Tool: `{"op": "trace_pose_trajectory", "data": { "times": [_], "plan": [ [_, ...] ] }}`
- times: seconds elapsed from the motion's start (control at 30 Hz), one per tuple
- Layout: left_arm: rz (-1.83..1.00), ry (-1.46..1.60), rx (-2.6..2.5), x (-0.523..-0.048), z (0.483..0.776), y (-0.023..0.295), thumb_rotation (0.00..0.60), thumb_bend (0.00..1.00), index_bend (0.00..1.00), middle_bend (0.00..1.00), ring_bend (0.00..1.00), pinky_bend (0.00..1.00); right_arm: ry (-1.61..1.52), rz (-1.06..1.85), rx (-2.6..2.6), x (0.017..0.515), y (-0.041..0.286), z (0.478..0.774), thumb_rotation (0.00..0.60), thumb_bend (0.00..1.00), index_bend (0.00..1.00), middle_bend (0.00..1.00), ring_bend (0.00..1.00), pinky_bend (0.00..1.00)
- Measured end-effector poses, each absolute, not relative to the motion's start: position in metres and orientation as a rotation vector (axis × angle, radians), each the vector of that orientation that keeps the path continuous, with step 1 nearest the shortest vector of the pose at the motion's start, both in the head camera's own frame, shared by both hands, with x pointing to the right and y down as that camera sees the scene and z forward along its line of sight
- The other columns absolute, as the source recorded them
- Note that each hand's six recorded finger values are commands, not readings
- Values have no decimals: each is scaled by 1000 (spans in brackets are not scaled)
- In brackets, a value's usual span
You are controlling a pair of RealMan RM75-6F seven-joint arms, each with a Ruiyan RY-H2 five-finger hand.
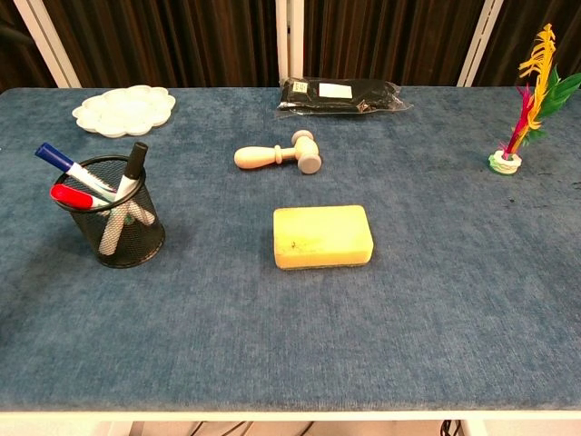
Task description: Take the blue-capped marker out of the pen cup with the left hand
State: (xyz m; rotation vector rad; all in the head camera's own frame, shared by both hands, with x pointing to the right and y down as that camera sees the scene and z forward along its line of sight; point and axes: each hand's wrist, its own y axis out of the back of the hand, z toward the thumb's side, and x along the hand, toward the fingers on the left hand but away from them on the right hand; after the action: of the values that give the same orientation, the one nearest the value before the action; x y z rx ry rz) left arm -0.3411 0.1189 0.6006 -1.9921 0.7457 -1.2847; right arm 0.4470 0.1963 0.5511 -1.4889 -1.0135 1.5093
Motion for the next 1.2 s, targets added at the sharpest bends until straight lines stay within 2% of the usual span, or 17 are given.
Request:
{"op": "trace_pose_trajectory", "data": {
  "times": [0.23,0.73,1.2],
  "plan": [
    [-1298,724,-2037,-330,618,110,600,225,213,44,0,60,-1014,1518,-1490,450,196,551,600,61,0,0,0,0],
    [-1337,690,-2033,-326,636,115,600,242,355,71,0,78,-1020,1533,-1487,455,195,553,600,64,0,0,0,0],
    [-1316,697,-2051,-317,646,114,600,252,426,102,0,88,-1011,1563,-1485,458,195,558,600,73,0,0,0,0]
  ]
}}
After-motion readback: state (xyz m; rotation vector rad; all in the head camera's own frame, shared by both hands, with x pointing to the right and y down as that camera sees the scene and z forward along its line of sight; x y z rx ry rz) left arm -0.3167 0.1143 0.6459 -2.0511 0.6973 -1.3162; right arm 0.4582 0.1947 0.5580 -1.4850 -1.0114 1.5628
